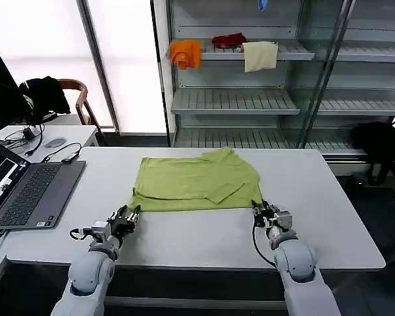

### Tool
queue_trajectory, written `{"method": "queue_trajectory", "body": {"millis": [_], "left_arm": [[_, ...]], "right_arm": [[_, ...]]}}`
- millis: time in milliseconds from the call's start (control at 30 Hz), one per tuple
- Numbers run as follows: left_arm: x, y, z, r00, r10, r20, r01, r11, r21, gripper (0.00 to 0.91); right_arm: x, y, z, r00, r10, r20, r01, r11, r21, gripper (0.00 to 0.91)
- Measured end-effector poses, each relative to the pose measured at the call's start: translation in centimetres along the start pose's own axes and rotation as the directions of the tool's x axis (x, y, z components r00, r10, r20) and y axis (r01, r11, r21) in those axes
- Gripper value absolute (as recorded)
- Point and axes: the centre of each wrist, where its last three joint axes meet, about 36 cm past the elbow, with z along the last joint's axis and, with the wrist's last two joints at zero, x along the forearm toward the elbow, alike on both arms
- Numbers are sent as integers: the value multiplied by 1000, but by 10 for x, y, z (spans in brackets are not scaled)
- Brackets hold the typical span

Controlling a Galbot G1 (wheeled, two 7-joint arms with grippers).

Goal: Fold and organize the clothes.

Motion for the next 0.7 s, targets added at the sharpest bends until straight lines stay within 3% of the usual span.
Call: {"method": "queue_trajectory", "body": {"millis": [700], "left_arm": [[14, 3, 6, 999, 32, 21, -31, 999, -24, 0]], "right_arm": [[32, 12, 1, 999, -36, 12, 36, 999, -31, 0]]}}
